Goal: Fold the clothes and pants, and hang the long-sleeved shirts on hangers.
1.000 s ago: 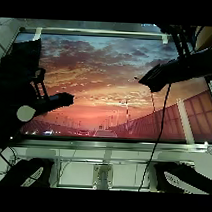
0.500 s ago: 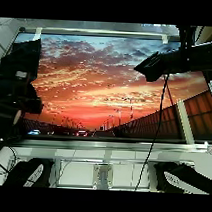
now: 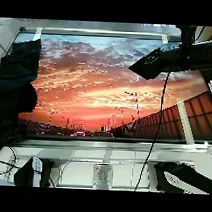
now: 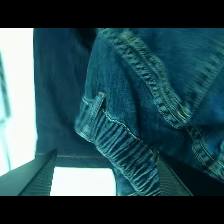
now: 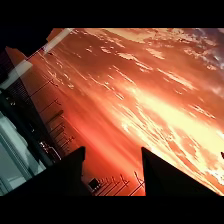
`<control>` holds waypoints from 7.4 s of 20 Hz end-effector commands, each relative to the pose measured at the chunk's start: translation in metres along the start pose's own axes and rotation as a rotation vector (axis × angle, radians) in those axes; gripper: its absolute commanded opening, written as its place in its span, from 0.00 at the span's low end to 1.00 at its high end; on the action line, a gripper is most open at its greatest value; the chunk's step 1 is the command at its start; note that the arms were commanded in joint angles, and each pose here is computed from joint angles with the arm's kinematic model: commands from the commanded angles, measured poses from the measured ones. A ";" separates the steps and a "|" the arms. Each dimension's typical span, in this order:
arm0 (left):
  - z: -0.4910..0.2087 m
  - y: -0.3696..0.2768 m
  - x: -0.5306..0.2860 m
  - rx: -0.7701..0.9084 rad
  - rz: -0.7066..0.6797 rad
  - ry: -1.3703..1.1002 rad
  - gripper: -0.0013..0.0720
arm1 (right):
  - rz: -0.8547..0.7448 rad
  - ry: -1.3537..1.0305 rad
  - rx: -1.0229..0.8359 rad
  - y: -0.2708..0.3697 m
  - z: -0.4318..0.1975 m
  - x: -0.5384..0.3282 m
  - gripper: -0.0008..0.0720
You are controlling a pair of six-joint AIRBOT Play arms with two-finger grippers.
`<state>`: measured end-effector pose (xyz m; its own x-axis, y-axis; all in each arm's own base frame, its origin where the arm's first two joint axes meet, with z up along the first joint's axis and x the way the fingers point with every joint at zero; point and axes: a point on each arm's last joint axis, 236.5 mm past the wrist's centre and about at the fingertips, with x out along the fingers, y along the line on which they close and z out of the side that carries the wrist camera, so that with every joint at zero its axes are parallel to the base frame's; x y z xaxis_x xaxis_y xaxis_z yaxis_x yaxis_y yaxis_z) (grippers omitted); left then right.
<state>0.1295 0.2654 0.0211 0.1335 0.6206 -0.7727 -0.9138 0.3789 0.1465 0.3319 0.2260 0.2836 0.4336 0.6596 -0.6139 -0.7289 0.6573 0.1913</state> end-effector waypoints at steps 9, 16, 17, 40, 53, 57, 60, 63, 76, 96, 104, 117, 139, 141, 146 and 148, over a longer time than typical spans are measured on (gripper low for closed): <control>-0.015 0.052 0.058 -0.343 -0.108 0.309 0.97 | -0.012 0.002 0.004 -0.003 -0.001 0.000 0.58; -0.033 0.045 0.094 -0.532 -0.556 0.379 0.96 | -0.028 -0.010 0.090 -0.006 0.002 0.000 0.58; -0.033 0.038 0.095 -0.524 -0.607 0.400 0.96 | -0.033 -0.027 0.102 -0.008 0.006 0.000 0.58; 0.137 -0.263 -0.348 -0.075 -1.721 -0.260 0.03 | -0.573 -0.139 -0.202 -0.078 0.057 -0.123 0.58; -0.515 -0.445 -0.567 0.999 -1.989 0.718 0.03 | -1.046 0.137 0.329 -0.224 -0.099 -0.260 0.58; -0.530 -0.467 -0.593 1.037 -2.042 0.818 0.03 | -0.999 0.082 0.407 -0.251 -0.116 -0.247 0.58; -0.501 -0.492 -0.564 1.102 -1.995 0.698 0.75 | -0.961 0.078 0.430 -0.268 -0.127 -0.226 0.58; -0.395 -0.530 -0.508 1.105 -1.855 0.605 0.82 | -0.959 0.099 0.440 -0.274 -0.137 -0.219 0.58; -0.074 -0.389 -0.109 0.648 -0.929 0.499 0.81 | -0.388 0.209 0.836 -0.158 -0.308 -0.027 0.58; -0.086 -0.402 -0.105 0.584 -0.973 0.497 0.81 | -0.132 0.419 1.180 -0.053 -0.419 0.066 0.76; -0.086 -0.402 -0.105 0.584 -0.972 0.496 0.81 | -0.162 0.387 1.089 -0.070 -0.394 0.060 0.76; -0.083 -0.403 -0.103 0.578 -0.971 0.484 0.81 | -0.035 0.303 1.114 -0.072 -0.366 0.079 0.07; -0.103 -0.359 -0.079 0.212 -0.879 0.401 0.81 | -0.777 0.100 1.245 -0.246 -0.455 -0.162 0.07; -0.120 -0.373 -0.064 0.212 -0.887 0.465 0.81 | -0.753 0.063 1.252 -0.247 -0.446 -0.158 0.07; -0.111 -0.409 -0.038 0.121 -0.902 0.450 0.75 | -0.687 0.082 1.272 -0.235 -0.443 -0.149 0.07; -0.108 -0.421 -0.031 0.121 -0.901 0.456 0.75 | -0.655 0.086 1.281 -0.230 -0.440 -0.145 0.07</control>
<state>0.4479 0.0080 -0.0741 0.5528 -0.2462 -0.7961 -0.4879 0.6788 -0.5488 0.2021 -0.1930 -0.0105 0.4266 0.0706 -0.9017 0.5887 0.7352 0.3360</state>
